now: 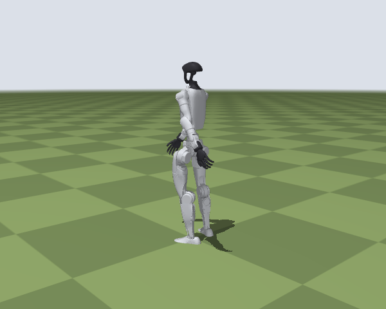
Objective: In place motions
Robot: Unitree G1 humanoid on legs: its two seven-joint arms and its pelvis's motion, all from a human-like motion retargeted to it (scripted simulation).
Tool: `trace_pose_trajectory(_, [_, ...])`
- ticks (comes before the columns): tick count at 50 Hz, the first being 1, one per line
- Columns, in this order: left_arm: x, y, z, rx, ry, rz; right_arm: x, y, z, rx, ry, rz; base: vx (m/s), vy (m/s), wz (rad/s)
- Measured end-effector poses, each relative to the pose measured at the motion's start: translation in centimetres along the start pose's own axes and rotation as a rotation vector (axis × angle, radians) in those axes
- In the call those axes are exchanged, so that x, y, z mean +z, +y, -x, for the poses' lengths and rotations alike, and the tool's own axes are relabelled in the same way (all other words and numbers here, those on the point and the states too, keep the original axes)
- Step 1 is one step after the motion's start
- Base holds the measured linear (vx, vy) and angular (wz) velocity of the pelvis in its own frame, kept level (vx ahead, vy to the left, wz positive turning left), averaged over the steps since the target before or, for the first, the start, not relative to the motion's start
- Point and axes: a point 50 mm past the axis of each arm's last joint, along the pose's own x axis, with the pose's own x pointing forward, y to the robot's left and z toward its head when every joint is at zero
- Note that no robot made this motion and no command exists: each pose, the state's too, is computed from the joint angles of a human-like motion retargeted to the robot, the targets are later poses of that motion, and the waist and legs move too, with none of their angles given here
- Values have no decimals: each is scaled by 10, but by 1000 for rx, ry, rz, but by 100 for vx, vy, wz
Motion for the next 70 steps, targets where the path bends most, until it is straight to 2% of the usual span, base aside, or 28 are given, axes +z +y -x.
trace_pose_trajectory(3, [-12, -8, -1, -66, 52, 64, 33, -16, -1, -44, -133, 60, 0, 0, 0])
trace_pose_trajectory(6, [-1, -8, 2, -119, 58, 75, 41, -20, 0, -53, -183, 68, -1, 0, 13])
trace_pose_trajectory(9, [38, 3, 10, -81, -34, 19, 20, -11, 2, -42, -135, 45, -2, 2, 26])
trace_pose_trajectory(12, [103, 20, 32, 21, -217, -77, -26, 8, 7, -3, 3, -2, -4, 3, 33])
trace_pose_trajectory(17, [230, 30, 117, 90, -609, -229, -136, 64, 47, 60, 431, -157, -6, 0, 41])
trace_pose_trajectory(22, [318, 6, 233, 46, -1098, -269, -227, 138, 137, 148, 989, -427, -2, -1, 18])
trace_pose_trajectory(25, [344, -3, 305, 65, -1379, -291, -254, 174, 190, 189, 1224, -652, -1, 0, -19])
trace_pose_trajectory(28, [351, 4, 359, 161, -1615, -323, -265, 193, 221, 128, 1325, -828, -4, 0, -29])
trace_pose_trajectory(32, [347, 16, 391, 304, -1796, -333, -270, 206, 239, 18, 1379, -914, -2, -1, -10])
trace_pose_trajectory(35, [345, 16, 376, 326, -1787, -335, -269, 210, 242, -23, 1432, -907, 0, 0, 0])
trace_pose_trajectory(37, [343, 10, 346, 291, -1699, -339, -266, 208, 235, -42, 1444, -904, 4, 6, -8])
trace_pose_trajectory(41, [322, -4, 251, 183, -1378, -306, -252, 185, 196, -68, 1338, -943, 2, 2, -7])
trace_pose_trajectory(45, [256, -3, 139, 149, -909, -156, -219, 136, 131, -63, 1076, -864, 5, -2, -27])
trace_pose_trajectory(48, [176, -8, 72, 157, -499, 86, -165, 89, 73, -5, 769, -695, 5, -5, -29])
trace_pose_trajectory(51, [97, -28, 30, 43, -211, 334, -93, 47, 25, 42, 424, -488, 6, -2, -33])
trace_pose_trajectory(55, [15, -57, 6, -185, -18, 564, 3, 7, -2, 30, 19, -208, 4, 0, -23])
trace_pose_trajectory(59, [-38, -67, 1, -227, 168, 617, 67, -18, 1, -86, -246, -38, 0, -1, 14])
trace_pose_trajectory(62, [-44, -61, 0, -184, 195, 586, 84, -25, 6, -157, -354, 36, 2, -2, 29])
trace_pose_trajectory(65, [-20, -54, 1, -179, 114, 510, 70, -20, 7, -168, -348, 88, 3, 0, 13])
trace_pose_trajectory(70, [71, -26, 19, -140, -149, 359, -26, 10, 9, -136, -8, 69, -2, 1, 21])
